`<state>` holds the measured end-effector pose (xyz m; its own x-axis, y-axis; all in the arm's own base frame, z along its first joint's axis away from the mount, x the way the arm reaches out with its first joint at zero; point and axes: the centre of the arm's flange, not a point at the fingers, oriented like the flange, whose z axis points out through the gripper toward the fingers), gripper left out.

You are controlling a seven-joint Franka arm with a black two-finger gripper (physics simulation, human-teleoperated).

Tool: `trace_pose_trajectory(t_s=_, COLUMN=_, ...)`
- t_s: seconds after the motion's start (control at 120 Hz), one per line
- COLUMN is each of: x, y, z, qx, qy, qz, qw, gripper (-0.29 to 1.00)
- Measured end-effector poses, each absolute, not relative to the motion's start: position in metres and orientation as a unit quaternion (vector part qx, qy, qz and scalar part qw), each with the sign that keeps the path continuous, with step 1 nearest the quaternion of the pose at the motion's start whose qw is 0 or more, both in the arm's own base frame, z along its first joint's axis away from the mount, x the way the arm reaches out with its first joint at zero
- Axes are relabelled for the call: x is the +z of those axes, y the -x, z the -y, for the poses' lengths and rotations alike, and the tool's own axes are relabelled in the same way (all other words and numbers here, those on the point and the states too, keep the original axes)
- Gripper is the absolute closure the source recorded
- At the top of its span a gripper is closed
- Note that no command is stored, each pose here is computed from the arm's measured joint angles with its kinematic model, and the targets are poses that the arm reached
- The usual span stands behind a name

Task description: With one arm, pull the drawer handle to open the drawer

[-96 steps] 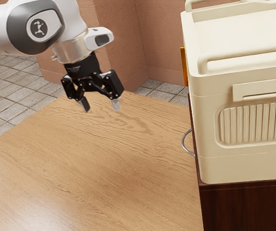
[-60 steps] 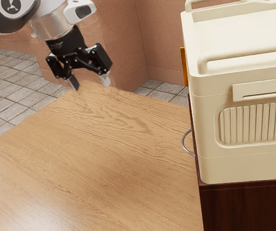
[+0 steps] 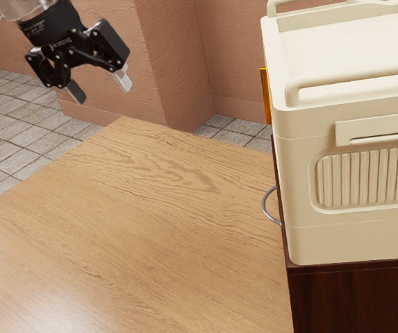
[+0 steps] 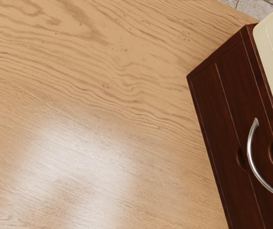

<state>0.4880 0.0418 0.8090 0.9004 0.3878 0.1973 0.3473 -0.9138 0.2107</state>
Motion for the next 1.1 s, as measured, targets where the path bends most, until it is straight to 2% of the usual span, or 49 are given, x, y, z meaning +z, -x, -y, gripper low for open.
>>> trace_pose_trajectory(t_s=0.15, x=0.820, y=-0.473, z=-0.041, qx=0.130, qy=-0.967, qz=-0.197, qw=0.093, gripper=0.00)
trace_pose_trajectory(t_s=0.45, x=0.702, y=-0.543, z=-0.048, qx=0.060, qy=-0.957, qz=-0.222, qw=0.174, gripper=0.02)
trace_pose_trajectory(t_s=0.725, x=0.661, y=-0.545, z=-0.069, qx=0.071, qy=-0.933, qz=-0.297, qw=0.189, gripper=0.10)
trace_pose_trajectory(t_s=0.817, x=0.648, y=-0.543, z=-0.044, qx=0.079, qy=-0.931, qz=-0.296, qw=0.197, gripper=0.08)
trace_pose_trajectory(t_s=1.008, x=0.630, y=-0.549, z=-0.026, qx=0.091, qy=-0.922, qz=-0.313, qw=0.210, gripper=0.16)
trace_pose_trajectory(t_s=1.1, x=0.622, y=-0.554, z=0.003, qx=0.090, qy=-0.919, qz=-0.308, qw=0.229, gripper=0.20)
